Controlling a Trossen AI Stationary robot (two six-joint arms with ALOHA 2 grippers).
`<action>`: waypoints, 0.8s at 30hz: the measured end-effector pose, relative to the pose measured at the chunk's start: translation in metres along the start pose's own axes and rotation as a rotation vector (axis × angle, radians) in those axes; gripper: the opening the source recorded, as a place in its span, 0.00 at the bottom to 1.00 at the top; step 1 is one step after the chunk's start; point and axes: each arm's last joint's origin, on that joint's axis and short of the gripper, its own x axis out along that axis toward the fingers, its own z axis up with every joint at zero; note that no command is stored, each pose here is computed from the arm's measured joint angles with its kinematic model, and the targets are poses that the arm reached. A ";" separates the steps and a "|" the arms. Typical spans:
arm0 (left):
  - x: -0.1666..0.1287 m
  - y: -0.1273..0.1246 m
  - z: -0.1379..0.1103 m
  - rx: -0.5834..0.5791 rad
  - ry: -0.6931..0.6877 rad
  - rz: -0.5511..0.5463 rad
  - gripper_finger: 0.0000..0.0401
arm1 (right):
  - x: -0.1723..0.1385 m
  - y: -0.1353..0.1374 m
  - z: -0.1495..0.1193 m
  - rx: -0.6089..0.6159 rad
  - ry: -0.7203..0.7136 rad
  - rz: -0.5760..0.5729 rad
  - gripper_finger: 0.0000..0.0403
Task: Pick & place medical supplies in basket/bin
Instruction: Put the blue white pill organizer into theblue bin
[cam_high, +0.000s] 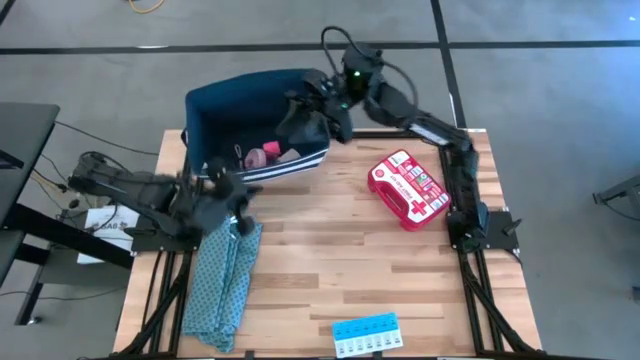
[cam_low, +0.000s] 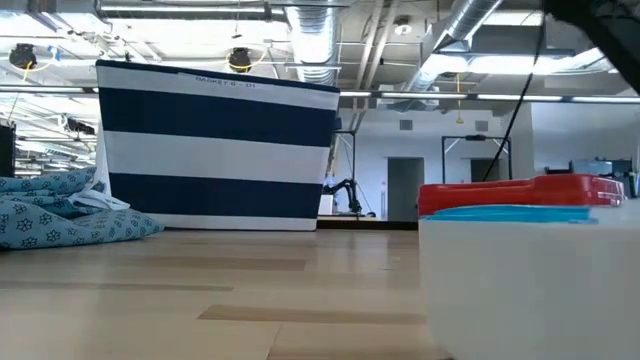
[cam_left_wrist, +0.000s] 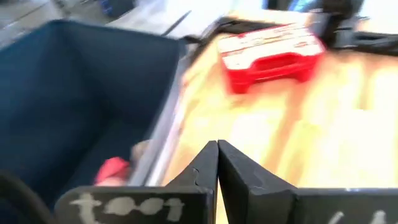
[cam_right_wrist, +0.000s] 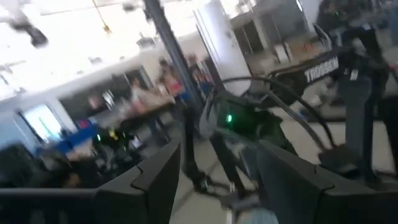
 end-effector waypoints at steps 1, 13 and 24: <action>-0.001 -0.007 -0.005 -0.002 -0.016 -0.028 0.00 | -0.001 0.013 0.001 -0.014 0.026 -0.018 0.51; 0.023 -0.090 -0.095 -0.048 -0.211 -0.382 0.00 | 0.024 0.162 -0.072 -0.090 0.737 -0.778 0.51; 0.040 -0.132 -0.107 -0.019 -0.380 -0.517 0.00 | 0.084 0.227 -0.135 -0.107 0.990 -0.764 0.51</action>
